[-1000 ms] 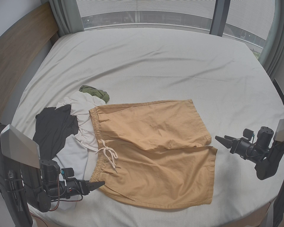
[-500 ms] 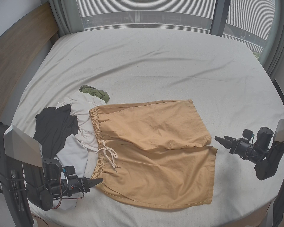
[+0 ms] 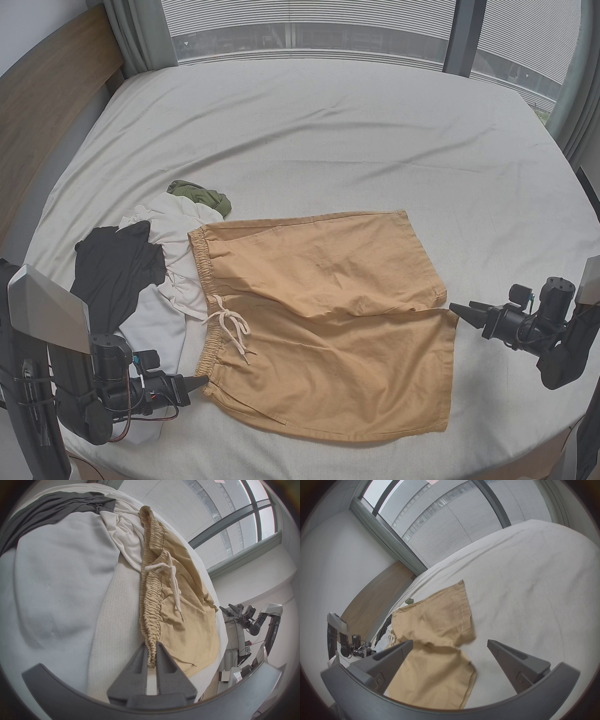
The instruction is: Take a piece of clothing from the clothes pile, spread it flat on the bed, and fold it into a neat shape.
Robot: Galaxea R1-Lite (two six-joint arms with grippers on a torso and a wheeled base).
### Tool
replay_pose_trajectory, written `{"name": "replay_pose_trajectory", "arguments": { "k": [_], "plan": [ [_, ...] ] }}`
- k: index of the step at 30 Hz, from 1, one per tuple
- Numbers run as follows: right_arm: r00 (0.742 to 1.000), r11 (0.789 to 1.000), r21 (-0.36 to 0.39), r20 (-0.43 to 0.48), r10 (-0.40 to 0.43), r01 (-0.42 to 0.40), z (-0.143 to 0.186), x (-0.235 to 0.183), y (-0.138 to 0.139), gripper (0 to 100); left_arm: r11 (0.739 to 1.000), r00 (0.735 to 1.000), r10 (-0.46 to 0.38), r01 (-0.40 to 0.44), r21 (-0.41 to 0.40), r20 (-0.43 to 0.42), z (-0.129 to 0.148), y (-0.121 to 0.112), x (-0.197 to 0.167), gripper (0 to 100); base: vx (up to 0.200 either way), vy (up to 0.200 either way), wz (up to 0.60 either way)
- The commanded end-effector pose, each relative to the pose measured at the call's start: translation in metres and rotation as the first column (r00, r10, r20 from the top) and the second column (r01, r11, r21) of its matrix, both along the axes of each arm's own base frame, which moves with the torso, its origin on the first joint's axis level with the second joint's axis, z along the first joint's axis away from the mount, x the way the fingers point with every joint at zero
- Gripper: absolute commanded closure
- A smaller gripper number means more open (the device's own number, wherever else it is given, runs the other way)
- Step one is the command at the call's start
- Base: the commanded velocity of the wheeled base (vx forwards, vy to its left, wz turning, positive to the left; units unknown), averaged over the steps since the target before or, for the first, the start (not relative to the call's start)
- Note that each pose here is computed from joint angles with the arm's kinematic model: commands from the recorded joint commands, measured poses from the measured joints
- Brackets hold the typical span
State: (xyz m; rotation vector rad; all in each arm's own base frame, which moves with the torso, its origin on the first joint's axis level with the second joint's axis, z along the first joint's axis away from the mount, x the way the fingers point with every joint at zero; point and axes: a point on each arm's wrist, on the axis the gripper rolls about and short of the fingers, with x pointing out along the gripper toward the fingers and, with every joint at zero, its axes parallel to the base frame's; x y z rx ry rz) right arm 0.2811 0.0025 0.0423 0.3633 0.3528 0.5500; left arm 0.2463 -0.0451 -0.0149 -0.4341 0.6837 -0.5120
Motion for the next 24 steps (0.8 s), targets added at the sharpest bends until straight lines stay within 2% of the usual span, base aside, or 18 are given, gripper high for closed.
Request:
{"name": "replay_pose_trajectory", "arguments": {
  "k": [1, 3, 6, 8, 11, 16, 23, 24],
  "plan": [
    [0.994, 0.997, -0.039, -0.086, 0.062, -0.065, -0.013, -0.027, 0.013, 0, 1.000, 0.999, -0.002, 0.003, -0.007, 0.040, 0.010, 0.000, 0.000, 100, 0.000, 0.000, 0.00],
    [0.987, 0.991, -0.089, -0.140, 0.082, -0.095, -0.024, -0.045, 0.014, 0, 1.000, 0.999, -0.006, 0.006, -0.006, 0.041, 0.011, -0.001, 0.000, 100, 0.000, 0.000, 0.00],
    [0.976, 0.987, -0.110, -0.195, 0.092, -0.115, -0.031, -0.061, 0.013, 0, 1.000, 0.999, -0.012, 0.012, -0.007, 0.042, 0.010, -0.003, 0.000, 100, 0.000, 0.000, 0.00],
    [0.976, 0.987, -0.111, -0.197, 0.092, -0.116, -0.031, -0.062, 0.013, 0, 1.000, 0.999, -0.012, 0.012, -0.007, 0.042, 0.010, -0.003, 0.000, 100, 0.000, 0.000, 0.00],
    [0.952, 0.986, -0.109, -0.291, 0.090, -0.127, -0.038, -0.074, 0.012, 0, 1.000, 0.999, -0.027, 0.027, -0.005, 0.038, 0.010, -0.006, -0.002, 100, 0.000, 0.000, 0.00],
    [0.898, 0.979, -0.110, -0.427, 0.108, -0.170, -0.050, -0.085, 0.013, 0, 1.000, 0.999, -0.026, 0.026, -0.003, 0.038, 0.010, -0.006, -0.002, 100, 0.000, 0.000, 0.00],
    [0.881, 0.973, -0.111, -0.455, 0.130, -0.201, -0.054, -0.088, 0.018, 0, 1.000, 0.999, -0.028, 0.028, -0.003, 0.035, 0.009, -0.006, -0.001, 100, 0.000, 0.000, 0.00],
    [0.869, 0.973, -0.106, -0.477, 0.132, -0.206, -0.057, -0.089, 0.018, 0, 1.000, 0.999, -0.028, 0.028, -0.003, 0.033, 0.008, -0.006, -0.001, 100, 0.000, 0.000, 0.00]
  ]
}}
